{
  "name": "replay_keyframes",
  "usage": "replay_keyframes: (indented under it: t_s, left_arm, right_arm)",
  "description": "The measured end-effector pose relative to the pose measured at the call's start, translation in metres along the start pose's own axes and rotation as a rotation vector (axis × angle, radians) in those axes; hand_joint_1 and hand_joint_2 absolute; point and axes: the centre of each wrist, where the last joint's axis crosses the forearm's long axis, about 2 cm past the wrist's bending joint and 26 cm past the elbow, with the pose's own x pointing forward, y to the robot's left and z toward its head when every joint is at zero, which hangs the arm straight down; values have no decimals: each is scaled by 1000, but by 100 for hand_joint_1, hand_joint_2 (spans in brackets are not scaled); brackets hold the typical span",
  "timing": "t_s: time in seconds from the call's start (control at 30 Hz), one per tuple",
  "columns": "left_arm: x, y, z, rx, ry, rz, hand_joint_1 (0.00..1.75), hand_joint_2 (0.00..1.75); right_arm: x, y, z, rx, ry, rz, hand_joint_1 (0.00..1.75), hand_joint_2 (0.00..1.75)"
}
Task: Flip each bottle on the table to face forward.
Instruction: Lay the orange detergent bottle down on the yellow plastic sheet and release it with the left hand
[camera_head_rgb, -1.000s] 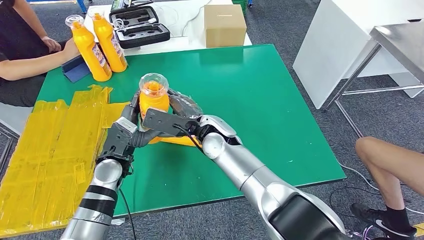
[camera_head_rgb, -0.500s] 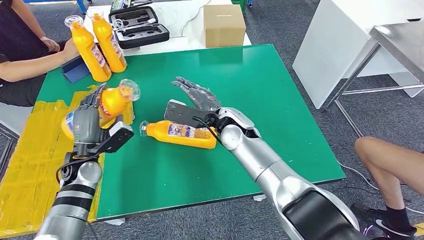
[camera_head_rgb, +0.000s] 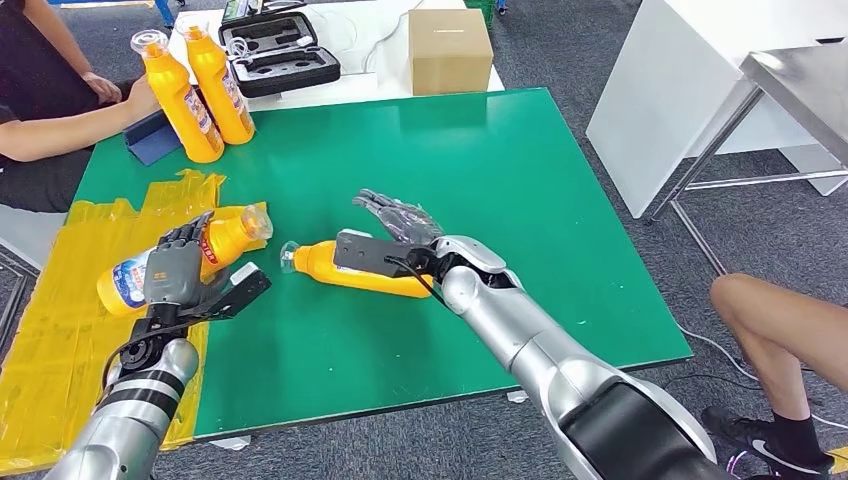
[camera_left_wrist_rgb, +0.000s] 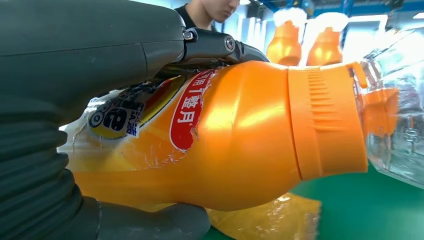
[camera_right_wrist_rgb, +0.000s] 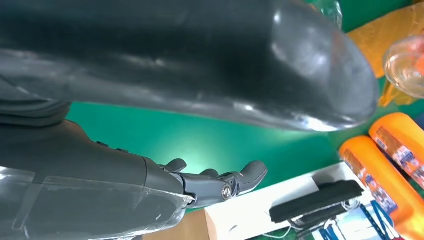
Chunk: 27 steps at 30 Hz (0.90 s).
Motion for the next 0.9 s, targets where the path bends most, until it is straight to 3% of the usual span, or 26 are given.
replay_keyframes:
  t_s: [0.17, 0.47, 0.6, 0.73, 0.87, 0.9]
  left_arm:
    - [10, 0, -11, -12, 18, -3, 175, 175]
    - [63, 1, -35, -31, 4, 47, 175, 175]
    - [76, 0, -38, -42, -10, 57, 175, 175]
    - [83, -1, -38, -71, -25, 52, 7, 175]
    - [91, -6, -38, -245, -80, -35, 0, 0]
    - [93, -9, -37, -295, -97, -65, 0, 0]
  right_arm:
    - [5, 11, -2, 46, -4, 11, 0, 0]
    - [16, 32, -5, 109, -17, 29, 0, 0]
    - [16, 35, -5, 121, -14, 33, 0, 0]
    - [15, 37, -5, 128, -10, 37, 0, 0]
    - [15, 38, -4, 133, -10, 40, 0, 0]
    - [15, 38, -4, 134, -10, 39, 0, 0]
